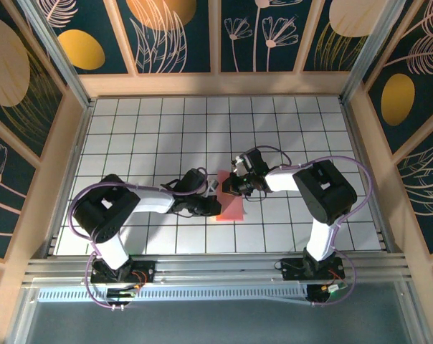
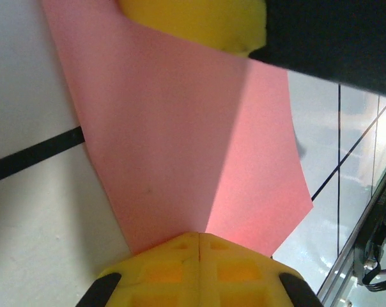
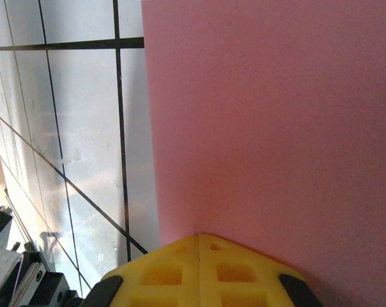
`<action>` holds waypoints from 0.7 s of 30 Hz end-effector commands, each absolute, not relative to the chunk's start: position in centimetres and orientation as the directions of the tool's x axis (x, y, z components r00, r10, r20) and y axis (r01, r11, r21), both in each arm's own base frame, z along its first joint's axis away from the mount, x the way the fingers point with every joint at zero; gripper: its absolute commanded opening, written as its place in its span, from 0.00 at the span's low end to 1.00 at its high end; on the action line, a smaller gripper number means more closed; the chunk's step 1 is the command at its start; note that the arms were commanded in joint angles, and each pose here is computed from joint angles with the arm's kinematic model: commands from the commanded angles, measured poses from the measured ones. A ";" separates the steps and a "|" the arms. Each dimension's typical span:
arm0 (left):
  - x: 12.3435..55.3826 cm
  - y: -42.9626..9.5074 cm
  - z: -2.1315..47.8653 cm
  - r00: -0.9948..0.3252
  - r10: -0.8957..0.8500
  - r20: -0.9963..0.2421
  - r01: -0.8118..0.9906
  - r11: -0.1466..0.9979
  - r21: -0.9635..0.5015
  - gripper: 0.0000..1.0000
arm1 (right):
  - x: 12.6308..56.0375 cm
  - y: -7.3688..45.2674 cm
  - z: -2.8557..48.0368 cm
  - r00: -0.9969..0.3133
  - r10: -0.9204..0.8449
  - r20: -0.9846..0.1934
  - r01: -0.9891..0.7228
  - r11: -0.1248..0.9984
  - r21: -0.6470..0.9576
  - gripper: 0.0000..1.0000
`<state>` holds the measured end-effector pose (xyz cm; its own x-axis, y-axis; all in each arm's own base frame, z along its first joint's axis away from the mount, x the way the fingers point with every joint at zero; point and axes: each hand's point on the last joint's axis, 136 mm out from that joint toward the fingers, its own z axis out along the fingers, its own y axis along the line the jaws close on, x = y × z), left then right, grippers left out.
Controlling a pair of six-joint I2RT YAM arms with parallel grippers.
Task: Fold a paper plane with a square sheet of paper (fold left side to right side)
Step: First fold the square sheet of paper in half at the center of the table.
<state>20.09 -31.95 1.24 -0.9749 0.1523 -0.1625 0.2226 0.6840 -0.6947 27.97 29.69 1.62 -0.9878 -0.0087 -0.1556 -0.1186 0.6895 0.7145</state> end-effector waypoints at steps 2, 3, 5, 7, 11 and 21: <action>15.2 -29.2 -1.7 -0.974 0.226 -0.019 0.187 0.756 -0.627 0.00 | 27.2 27.8 -1.4 -0.994 -0.008 -0.106 -0.074 0.769 0.635 0.00; 15.1 -29.3 -1.1 -0.973 0.231 -0.032 0.198 0.748 -0.634 0.00 | 27.1 27.8 -1.5 -0.995 -0.009 -0.102 -0.072 0.770 0.634 0.00; 14.5 -29.0 -0.9 -0.971 0.237 -0.024 0.199 0.750 -0.631 0.00 | 27.2 27.8 -1.4 -0.994 -0.009 -0.106 -0.075 0.769 0.635 0.00; 14.3 -28.7 -0.7 -0.971 0.237 -0.021 0.197 0.752 -0.629 0.00 | 27.2 27.8 -1.4 -0.994 -0.010 -0.107 -0.076 0.769 0.635 0.00; 14.6 -28.6 -0.1 -0.973 0.228 -0.045 0.205 0.752 -0.626 0.00 | 27.1 27.9 -1.4 -0.994 -0.017 -0.112 -0.085 0.767 0.636 0.00; 20.9 -30.3 5.9 -0.968 0.122 -0.217 0.241 0.688 -0.684 0.00 | 26.8 28.0 -1.1 -0.990 -0.048 -0.135 -0.125 0.756 0.642 0.00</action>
<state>18.94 -29.71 3.73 -0.9735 0.1549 -0.1680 0.2276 0.7207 -0.6548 27.80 29.77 1.67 -0.9842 -0.0368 -0.1731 -0.1511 0.6836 0.7140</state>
